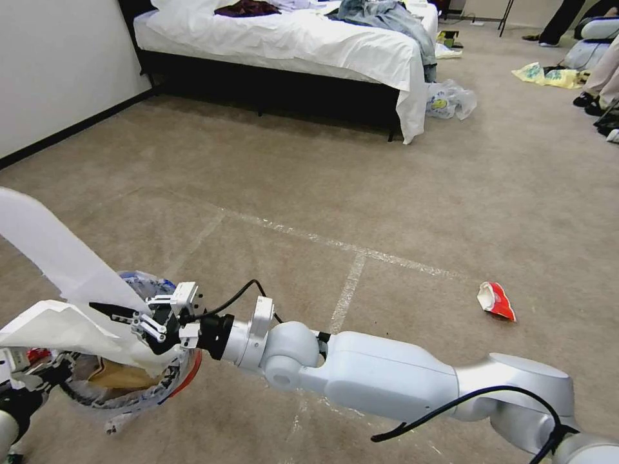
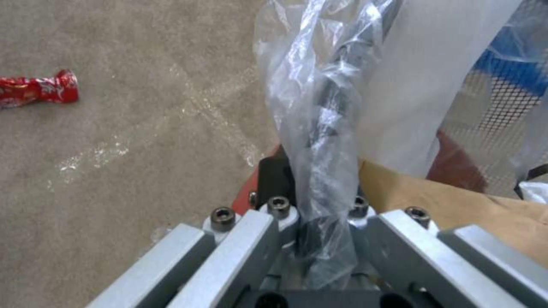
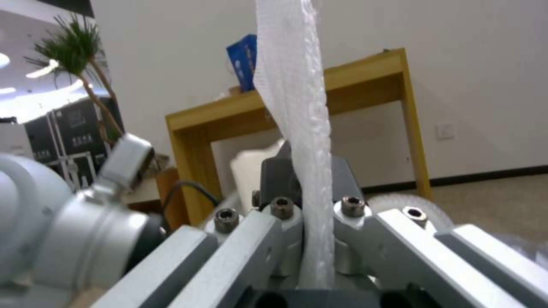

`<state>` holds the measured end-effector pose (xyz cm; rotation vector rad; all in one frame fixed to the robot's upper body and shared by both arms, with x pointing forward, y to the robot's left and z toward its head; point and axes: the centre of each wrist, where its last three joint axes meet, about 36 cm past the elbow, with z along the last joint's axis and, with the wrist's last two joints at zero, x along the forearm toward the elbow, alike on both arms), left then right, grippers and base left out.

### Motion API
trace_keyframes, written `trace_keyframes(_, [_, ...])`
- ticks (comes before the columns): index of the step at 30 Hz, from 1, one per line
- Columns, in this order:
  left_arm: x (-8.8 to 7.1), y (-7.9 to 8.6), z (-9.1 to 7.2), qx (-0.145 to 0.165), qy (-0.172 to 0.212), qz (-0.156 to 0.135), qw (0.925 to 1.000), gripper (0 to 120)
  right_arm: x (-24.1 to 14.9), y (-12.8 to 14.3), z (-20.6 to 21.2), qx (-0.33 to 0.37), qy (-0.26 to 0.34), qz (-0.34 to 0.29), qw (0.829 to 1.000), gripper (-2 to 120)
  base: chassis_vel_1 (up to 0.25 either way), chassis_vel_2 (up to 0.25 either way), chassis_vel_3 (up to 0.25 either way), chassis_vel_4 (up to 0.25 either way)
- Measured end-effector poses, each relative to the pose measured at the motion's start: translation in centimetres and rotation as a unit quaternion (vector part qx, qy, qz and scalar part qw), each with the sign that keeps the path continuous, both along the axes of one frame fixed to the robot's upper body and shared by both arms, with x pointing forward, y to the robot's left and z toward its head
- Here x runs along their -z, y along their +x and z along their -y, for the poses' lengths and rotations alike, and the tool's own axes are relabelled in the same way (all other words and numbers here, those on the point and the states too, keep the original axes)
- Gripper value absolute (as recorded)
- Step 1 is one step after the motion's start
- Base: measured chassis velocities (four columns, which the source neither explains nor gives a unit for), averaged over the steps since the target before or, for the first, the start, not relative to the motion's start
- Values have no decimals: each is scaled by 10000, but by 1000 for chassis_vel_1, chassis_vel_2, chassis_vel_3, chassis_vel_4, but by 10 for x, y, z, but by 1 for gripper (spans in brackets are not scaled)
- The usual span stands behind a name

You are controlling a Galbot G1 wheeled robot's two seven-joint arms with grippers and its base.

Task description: Pick up the trash bin and place the garbage on the floor into it.

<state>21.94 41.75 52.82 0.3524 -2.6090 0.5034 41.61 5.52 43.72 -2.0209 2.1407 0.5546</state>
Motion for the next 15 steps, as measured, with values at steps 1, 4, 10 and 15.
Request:
trace_keyframes(1, [-1, 0, 1, 10, -2, 9, 10000, 1, 9, 4, -4, 43, -43, 12, 10000, 0, 0, 0, 0, 0])
trace_keyframes(4, [-2, -1, 2, 16, -5, 21, 10000, 1, 16, 7, -7, 65, -71, 9, 10000, 0, 0, 0, 0, 0])
trace_keyframes(10, [-3, -2, 5, 37, -19, 49, 10000, 1, 31, 16, -14, 132, -167, 15, 9998, 0, 0, 0, 0, 0])
trace_keyframes(15, [-4, -2, 6, 54, -33, 62, 10000, 1, 40, 19, -19, 140, -217, 10, 9997, 0, 0, 0, 0, 0])
